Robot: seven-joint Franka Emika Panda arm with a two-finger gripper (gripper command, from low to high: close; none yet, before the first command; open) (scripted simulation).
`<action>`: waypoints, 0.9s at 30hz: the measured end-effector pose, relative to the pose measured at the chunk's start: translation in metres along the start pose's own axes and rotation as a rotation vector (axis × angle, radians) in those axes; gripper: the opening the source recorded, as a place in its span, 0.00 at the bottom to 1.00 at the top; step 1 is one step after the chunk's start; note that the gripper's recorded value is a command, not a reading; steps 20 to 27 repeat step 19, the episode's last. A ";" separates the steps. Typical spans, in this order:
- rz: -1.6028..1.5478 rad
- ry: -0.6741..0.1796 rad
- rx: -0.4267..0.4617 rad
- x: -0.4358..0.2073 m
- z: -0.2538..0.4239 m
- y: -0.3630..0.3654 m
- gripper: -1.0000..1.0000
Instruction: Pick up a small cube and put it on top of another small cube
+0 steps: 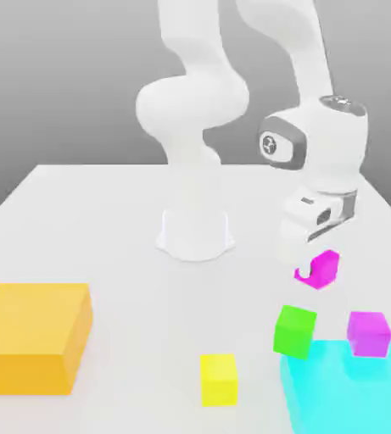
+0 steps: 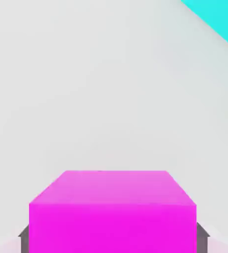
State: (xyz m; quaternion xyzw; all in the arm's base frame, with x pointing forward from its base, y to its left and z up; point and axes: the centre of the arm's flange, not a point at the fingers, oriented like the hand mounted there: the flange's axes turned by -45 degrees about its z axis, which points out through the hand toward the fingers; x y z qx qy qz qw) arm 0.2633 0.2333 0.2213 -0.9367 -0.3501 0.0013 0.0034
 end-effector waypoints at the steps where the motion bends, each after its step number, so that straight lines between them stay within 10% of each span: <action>1: 0.003 0.000 0.001 0.012 -0.007 0.004 0.00; 14: 0.051 0.000 -0.006 0.113 -0.047 0.071 0.00; 15: 0.047 0.000 -0.006 0.113 -0.034 0.069 1.00; 27: 0.047 0.000 -0.006 0.113 -0.034 0.069 1.00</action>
